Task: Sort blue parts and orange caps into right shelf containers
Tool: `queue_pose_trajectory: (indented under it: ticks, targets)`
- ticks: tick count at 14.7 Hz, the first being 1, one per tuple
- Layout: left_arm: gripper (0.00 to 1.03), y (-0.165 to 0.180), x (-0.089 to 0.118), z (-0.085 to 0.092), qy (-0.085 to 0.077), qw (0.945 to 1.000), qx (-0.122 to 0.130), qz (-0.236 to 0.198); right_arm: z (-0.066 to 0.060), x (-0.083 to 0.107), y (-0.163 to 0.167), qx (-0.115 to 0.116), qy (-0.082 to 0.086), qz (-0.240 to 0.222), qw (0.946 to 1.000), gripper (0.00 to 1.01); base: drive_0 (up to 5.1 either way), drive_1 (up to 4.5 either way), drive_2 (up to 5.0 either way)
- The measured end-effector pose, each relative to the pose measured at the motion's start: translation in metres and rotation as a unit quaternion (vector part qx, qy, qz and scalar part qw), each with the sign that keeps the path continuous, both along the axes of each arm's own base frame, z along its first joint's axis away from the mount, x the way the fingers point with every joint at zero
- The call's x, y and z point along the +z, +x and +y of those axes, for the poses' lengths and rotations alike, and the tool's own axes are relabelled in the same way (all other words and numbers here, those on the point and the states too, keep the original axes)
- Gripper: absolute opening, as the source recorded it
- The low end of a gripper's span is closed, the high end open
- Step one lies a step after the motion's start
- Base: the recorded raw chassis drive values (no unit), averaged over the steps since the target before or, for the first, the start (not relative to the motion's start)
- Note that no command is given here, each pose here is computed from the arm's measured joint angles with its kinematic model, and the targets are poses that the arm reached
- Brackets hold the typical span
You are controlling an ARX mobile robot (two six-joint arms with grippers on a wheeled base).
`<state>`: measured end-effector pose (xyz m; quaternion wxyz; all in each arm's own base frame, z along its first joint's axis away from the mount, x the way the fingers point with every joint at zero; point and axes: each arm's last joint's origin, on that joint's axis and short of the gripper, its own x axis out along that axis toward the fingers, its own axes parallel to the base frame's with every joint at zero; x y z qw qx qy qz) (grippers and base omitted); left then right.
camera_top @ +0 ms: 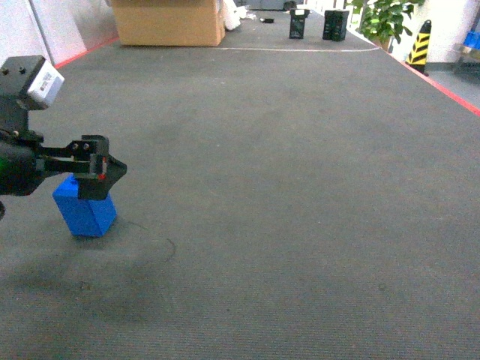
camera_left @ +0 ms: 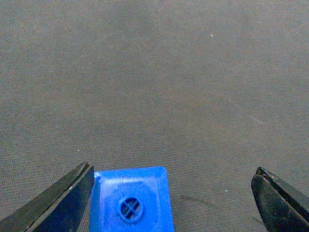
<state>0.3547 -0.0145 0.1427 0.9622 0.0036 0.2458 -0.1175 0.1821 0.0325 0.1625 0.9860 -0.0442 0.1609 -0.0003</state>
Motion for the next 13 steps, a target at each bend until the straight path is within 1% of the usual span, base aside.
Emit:
queue_pose_trajectory:
  ticks: [1, 2, 5, 6, 7, 8, 10, 11, 12, 13]
  targets:
    - [0.98, 0.009, -0.005, -0.001, 0.007, 1.0, 0.006, 0.002, 0.0, 0.0, 0.0, 0.0, 0.0, 0.0, 1.0, 0.43, 0.0, 0.0, 0.0]
    - [0.98, 0.016, -0.011, -0.001, 0.01, 0.9999, 0.01, 0.009, 0.0, 0.0, 0.0, 0.0, 0.0, 0.0, 1.0, 0.43, 0.0, 0.0, 0.0]
    - [0.98, 0.025, -0.028, -0.001, 0.026, 0.9986, 0.036, 0.027, 0.0, 0.0, 0.0, 0.0, 0.0, 0.0, 1.0, 0.43, 0.0, 0.0, 0.0]
    - [0.98, 0.026, -0.032, -0.002, 0.027, 0.998, 0.038, 0.043, 0.0, 0.0, 0.0, 0.0, 0.0, 0.0, 1.0, 0.43, 0.0, 0.0, 0.0]
    - [0.89, 0.024, -0.035, -0.004, 0.031, 0.9969, 0.043, 0.058, 0.0, 0.0, 0.0, 0.0, 0.0, 0.0, 1.0, 0.43, 0.0, 0.0, 0.0]
    - [0.76, 0.023, -0.036, -0.007, 0.025, 0.9967, 0.041, 0.065, 0.0, 0.0, 0.0, 0.0, 0.0, 0.0, 1.0, 0.43, 0.0, 0.0, 0.0]
    - [0.51, 0.012, -0.027, -0.011, 0.023, 0.9973, 0.041, 0.056, 0.0, 0.0, 0.0, 0.0, 0.0, 0.0, 1.0, 0.43, 0.0, 0.0, 0.0]
    - [0.47, 0.002, -0.015, -0.012, 0.02, 0.9984, 0.041, 0.034, 0.0, 0.0, 0.0, 0.0, 0.0, 0.0, 1.0, 0.43, 0.0, 0.0, 0.0]
    - [0.46, -0.01, 0.003, -0.011, 0.023, 0.9983, 0.053, -0.01, 0.0, 0.0, 0.0, 0.0, 0.0, 0.0, 1.0, 0.43, 0.0, 0.0, 0.0]
    - [0.46, -0.028, 0.021, -0.007, 0.023, 0.996, 0.068, -0.053, 0.0, 0.0, 0.0, 0.0, 0.0, 0.0, 1.0, 0.43, 0.0, 0.0, 0.0]
